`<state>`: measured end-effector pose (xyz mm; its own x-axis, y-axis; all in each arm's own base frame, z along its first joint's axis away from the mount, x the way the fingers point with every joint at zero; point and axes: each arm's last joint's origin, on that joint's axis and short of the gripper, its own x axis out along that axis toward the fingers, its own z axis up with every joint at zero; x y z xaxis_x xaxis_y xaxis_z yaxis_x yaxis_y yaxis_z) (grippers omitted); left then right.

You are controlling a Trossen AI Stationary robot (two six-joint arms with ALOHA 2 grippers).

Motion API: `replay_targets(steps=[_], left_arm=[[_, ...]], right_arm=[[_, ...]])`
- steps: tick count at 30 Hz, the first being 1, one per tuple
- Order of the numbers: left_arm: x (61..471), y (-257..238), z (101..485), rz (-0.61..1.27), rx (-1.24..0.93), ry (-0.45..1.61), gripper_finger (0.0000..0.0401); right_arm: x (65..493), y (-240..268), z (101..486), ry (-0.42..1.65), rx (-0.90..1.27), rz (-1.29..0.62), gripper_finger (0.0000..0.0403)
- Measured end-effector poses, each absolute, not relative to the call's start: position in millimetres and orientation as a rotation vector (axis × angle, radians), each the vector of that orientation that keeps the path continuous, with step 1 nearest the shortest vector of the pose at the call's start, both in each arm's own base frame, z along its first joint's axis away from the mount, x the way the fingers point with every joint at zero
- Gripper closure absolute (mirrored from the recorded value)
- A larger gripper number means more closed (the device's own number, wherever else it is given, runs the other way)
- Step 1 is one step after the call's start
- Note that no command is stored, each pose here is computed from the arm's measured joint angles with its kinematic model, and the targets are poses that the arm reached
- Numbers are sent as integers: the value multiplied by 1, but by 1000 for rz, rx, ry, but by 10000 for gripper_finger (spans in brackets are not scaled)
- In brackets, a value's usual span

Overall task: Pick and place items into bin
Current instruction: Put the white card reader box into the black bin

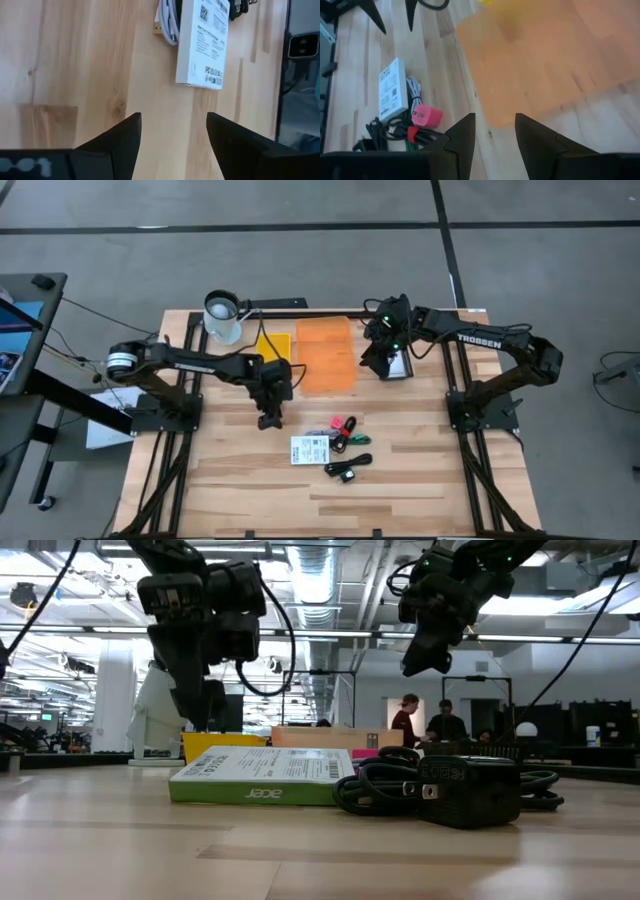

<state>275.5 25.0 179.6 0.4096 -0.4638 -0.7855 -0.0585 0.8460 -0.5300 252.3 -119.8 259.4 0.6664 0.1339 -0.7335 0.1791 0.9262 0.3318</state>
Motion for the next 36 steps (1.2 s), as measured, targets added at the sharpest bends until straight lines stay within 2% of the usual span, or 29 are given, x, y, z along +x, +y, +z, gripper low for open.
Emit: replay_targets(steps=[22, 36], left_arm=[[286, 19, 174, -277, -361, 1074, 187], [289, 18, 171, -268, -416, 1084, 187]], right_arm=[[253, -119, 259, 850, 547, -88, 269], [253, -119, 259, 849, 552, -91, 270]])
